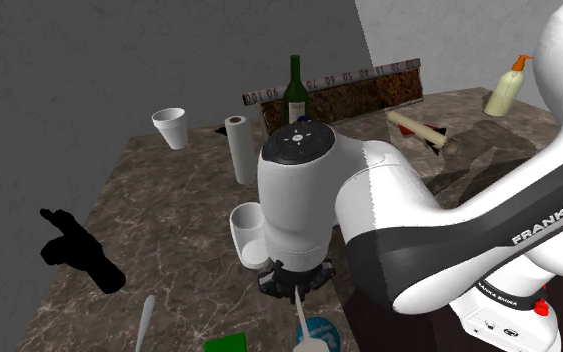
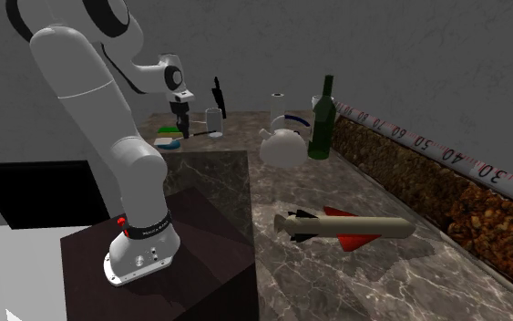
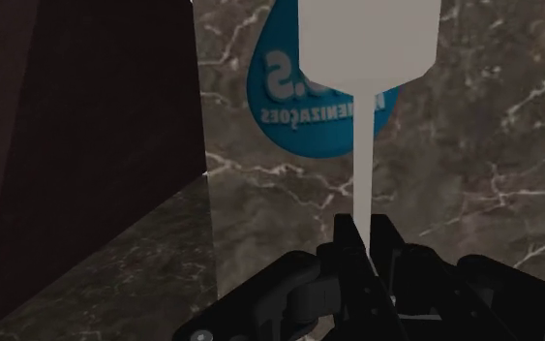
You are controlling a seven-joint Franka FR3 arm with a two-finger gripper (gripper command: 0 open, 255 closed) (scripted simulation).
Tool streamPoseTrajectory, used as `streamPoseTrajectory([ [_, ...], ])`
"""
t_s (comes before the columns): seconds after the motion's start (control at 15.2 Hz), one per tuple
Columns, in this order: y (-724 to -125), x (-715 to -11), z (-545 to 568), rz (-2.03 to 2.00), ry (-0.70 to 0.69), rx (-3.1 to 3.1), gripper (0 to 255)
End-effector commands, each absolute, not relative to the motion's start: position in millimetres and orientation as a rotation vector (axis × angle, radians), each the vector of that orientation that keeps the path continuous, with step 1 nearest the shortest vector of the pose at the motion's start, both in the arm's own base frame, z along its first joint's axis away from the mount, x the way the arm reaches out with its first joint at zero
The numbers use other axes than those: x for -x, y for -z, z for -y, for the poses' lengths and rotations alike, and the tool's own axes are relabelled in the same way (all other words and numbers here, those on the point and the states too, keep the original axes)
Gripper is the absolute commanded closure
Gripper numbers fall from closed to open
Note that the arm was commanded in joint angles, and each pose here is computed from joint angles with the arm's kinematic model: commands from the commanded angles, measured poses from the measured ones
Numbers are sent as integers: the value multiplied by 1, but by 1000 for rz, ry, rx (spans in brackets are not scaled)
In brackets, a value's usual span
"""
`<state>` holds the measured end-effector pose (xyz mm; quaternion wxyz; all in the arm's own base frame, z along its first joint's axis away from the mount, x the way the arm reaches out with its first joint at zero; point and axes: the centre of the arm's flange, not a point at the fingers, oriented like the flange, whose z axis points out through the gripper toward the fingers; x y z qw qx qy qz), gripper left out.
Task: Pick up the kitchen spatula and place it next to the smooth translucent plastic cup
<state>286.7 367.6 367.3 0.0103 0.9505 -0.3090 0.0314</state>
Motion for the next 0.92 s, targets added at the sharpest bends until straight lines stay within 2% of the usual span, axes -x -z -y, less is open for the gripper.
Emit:
streamPoseTrajectory([
  [0.0, -356, -287, -367, 964, -99, -2967, 255],
  [0.59, -351, -287, -367, 964, -99, -2967, 255],
  [0.66, -351, -287, -367, 964, -99, -2967, 0],
  [0.86, -351, -287, -367, 964, -99, -2967, 0],
])
